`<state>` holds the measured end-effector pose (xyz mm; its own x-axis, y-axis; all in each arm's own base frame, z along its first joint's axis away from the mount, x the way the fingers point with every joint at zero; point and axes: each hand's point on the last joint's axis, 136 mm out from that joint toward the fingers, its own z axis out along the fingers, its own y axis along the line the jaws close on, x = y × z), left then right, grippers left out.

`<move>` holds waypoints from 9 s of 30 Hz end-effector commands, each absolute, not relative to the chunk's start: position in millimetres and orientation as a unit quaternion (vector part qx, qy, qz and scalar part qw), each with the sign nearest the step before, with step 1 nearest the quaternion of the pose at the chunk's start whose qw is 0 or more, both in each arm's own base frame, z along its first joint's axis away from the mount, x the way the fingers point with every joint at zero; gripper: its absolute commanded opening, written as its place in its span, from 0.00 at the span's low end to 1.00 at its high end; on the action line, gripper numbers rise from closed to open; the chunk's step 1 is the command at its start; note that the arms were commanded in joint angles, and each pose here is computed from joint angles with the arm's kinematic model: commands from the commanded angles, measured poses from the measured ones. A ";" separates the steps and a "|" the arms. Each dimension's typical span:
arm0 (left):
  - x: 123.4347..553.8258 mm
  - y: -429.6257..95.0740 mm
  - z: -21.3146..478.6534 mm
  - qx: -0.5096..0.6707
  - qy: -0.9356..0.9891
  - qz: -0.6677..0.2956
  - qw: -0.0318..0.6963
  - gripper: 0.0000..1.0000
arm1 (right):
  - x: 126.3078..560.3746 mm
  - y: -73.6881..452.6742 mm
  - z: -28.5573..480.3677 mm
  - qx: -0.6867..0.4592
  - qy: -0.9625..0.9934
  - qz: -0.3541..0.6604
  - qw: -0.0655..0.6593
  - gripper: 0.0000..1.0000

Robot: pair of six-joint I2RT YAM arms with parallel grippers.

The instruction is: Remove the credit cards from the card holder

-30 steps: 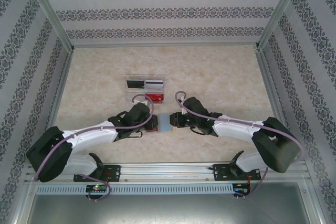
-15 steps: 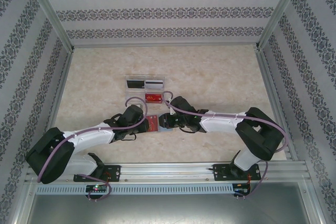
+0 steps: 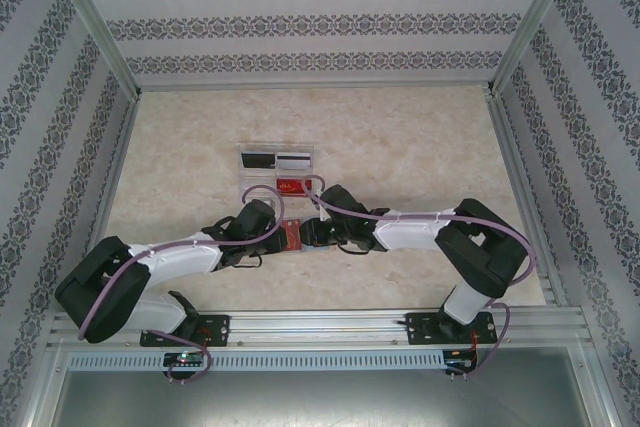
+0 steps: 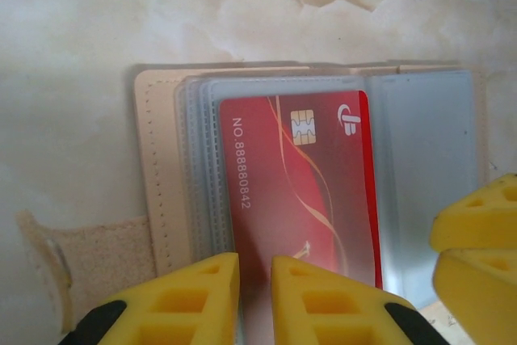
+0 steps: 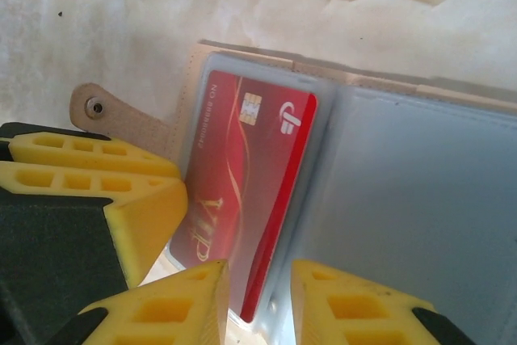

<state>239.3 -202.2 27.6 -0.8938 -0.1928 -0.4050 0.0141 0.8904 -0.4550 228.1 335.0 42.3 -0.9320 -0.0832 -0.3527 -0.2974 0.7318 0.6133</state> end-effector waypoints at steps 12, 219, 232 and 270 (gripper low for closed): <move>237.4 -202.7 23.8 -0.054 0.943 -0.242 0.220 0.19 | 228.2 347.5 37.3 -0.088 0.917 0.366 0.133 0.26; 196.0 -140.0 104.6 -0.092 0.908 -0.257 0.319 1.00 | 371.5 355.1 87.6 -0.652 0.707 -0.040 0.273 0.19; 196.0 -141.0 105.2 -0.090 0.907 -0.260 0.320 1.00 | 376.3 349.4 113.7 -0.595 0.734 -0.041 0.325 0.21; 235.0 -223.8 57.7 -0.053 0.934 -0.274 0.223 0.48 | 250.0 268.3 31.5 -0.158 0.932 0.259 0.197 0.00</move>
<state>226.7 -212.0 46.7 -0.9060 -0.2078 -0.3688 0.0063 0.8645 -0.5026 250.1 270.9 37.9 -0.8530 -0.2227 -0.4720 -0.4310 0.8106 0.3965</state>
